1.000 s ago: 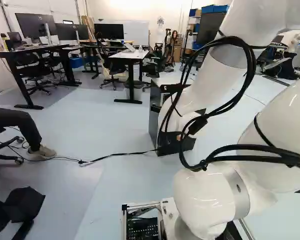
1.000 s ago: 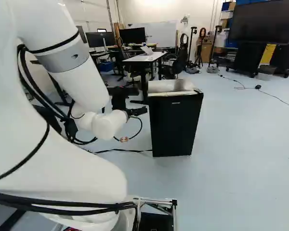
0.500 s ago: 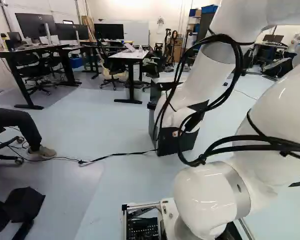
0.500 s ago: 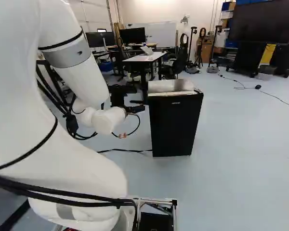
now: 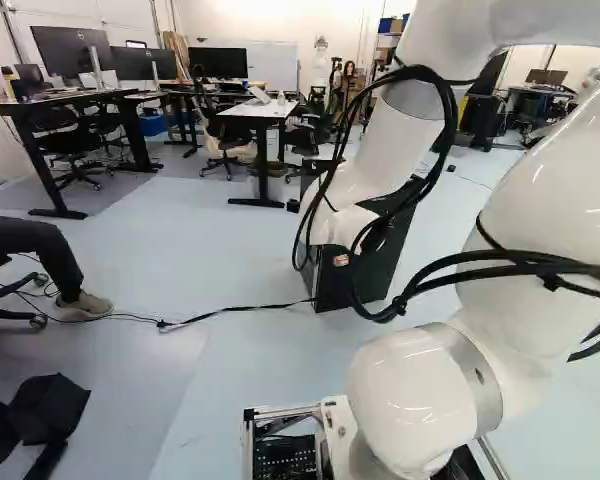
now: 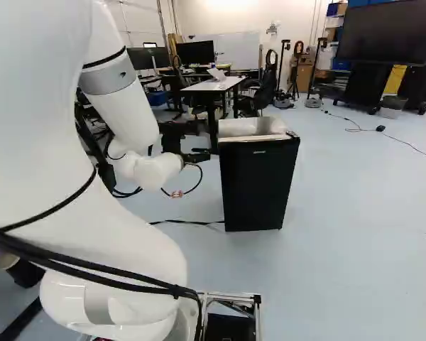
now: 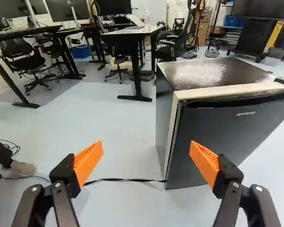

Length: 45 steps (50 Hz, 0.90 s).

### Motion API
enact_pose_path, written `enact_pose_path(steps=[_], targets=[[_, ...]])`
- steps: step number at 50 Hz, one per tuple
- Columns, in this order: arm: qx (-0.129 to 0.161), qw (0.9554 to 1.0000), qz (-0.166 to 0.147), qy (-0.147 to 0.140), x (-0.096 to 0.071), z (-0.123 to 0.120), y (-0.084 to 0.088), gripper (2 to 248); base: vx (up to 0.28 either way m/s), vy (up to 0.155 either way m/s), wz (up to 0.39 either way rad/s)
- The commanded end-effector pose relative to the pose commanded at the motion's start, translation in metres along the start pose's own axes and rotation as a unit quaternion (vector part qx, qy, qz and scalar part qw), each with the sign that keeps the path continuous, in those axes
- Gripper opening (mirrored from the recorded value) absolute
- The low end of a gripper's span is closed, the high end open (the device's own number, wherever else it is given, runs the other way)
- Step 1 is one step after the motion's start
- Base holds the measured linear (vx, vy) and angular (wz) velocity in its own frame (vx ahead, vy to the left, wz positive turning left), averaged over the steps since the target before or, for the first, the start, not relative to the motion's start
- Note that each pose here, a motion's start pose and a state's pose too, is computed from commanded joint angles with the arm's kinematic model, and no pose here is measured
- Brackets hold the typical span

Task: Open the fridge door

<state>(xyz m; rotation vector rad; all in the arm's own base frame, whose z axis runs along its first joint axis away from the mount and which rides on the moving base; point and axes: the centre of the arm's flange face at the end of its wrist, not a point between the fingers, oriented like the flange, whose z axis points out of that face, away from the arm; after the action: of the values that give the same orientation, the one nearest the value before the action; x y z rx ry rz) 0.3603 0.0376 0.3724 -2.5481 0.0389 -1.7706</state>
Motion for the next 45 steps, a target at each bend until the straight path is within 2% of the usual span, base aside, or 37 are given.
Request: enact_pose_path(steps=[25,45], targets=[[-0.032,0.9990,0.021,-0.021,-0.008,0.042,0.001,247,0.000,0.000,0.000],[-0.065,0.9969,0.038,-0.021,-0.018,0.066,0.007,247,0.000,0.000,0.000]])
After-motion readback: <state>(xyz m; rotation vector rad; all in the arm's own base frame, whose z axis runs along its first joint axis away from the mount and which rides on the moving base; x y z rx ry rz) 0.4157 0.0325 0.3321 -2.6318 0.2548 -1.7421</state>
